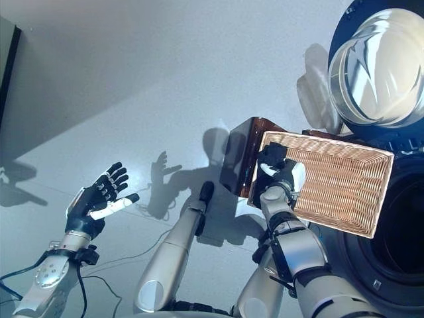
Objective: Pick up the clothes and place them into the washing machine
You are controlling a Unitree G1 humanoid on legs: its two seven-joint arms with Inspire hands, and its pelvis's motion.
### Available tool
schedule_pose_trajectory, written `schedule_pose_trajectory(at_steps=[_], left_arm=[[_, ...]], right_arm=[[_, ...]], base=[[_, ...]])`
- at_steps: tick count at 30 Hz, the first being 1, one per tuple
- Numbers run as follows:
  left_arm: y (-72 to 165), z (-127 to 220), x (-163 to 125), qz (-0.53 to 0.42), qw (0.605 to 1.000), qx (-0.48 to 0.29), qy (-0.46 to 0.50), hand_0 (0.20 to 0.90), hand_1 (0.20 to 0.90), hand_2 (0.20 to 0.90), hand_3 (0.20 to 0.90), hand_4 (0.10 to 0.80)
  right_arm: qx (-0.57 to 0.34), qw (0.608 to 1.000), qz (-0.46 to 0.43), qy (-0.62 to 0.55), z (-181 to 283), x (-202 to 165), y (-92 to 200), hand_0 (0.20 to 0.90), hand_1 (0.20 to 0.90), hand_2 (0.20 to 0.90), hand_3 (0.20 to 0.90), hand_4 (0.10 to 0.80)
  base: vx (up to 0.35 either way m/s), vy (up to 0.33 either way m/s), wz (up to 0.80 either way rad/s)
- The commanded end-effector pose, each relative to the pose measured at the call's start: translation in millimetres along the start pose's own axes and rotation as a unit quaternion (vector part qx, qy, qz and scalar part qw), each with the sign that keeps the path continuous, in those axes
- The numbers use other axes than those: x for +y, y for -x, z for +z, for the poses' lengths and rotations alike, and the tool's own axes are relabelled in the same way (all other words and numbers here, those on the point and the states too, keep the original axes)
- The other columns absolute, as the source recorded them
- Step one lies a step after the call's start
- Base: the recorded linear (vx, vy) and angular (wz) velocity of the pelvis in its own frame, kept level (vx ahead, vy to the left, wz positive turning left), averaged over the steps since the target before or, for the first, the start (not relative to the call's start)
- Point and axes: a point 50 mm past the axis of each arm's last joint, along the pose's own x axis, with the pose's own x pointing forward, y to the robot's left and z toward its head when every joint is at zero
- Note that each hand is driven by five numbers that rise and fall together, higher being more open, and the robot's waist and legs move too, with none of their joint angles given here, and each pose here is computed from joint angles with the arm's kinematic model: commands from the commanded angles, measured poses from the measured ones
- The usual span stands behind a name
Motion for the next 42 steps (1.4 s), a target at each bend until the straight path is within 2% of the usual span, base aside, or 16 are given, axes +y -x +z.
schedule_pose_trajectory(at_steps=[1,15,22,28,32,36,42], left_arm=[[6,32,2,-0.011,0.996,-0.082,-0.013,0.9,0.9,0.9,0.9,0.8],[7,30,4,-0.013,0.997,-0.074,-0.015,0.9,0.9,0.9,0.9,0.8],[7,24,8,0.002,0.998,-0.064,-0.014,0.9,0.9,0.9,0.9,0.8],[12,3,11,0.017,1.0,-0.023,0.011,0.9,0.9,0.9,0.9,0.8],[14,-6,10,0.013,1.0,-0.004,0.026,0.9,0.9,0.9,0.9,0.8],[17,-18,2,0.005,0.998,0.018,0.059,0.9,0.9,0.9,0.9,0.8],[19,-27,-2,0.001,0.996,0.032,0.08,0.9,0.9,0.9,0.9,0.8]], right_arm=[[0.029,0.999,0.031,0.004,-18,18,14,0.2,0.2,0.2,0.2,0.3],[0.039,0.999,0.021,-0.002,-23,11,11,0.2,0.2,0.2,0.2,0.3],[0.038,0.996,0.017,-0.079,-30,6,12,0.2,0.2,0.2,0.2,0.3],[0.06,0.961,0.028,-0.267,-52,-7,17,0.2,0.2,0.2,0.2,0.3],[0.08,0.945,0.022,-0.317,-68,-18,17,0.2,0.2,0.2,0.2,0.3],[0.097,0.905,0.007,-0.414,-86,-32,18,0.2,0.2,0.2,0.2,0.3],[0.113,0.881,-0.009,-0.46,-100,-41,20,0.2,0.2,0.2,0.2,0.3]], base=[[0.0,0.0,0.0],[-0.001,0.003,-0.02],[0.033,-0.023,0.0],[0.047,-0.031,-0.02],[0.064,-0.041,-0.17],[0.08,-0.04,-0.07],[0.032,-0.01,-0.02]])
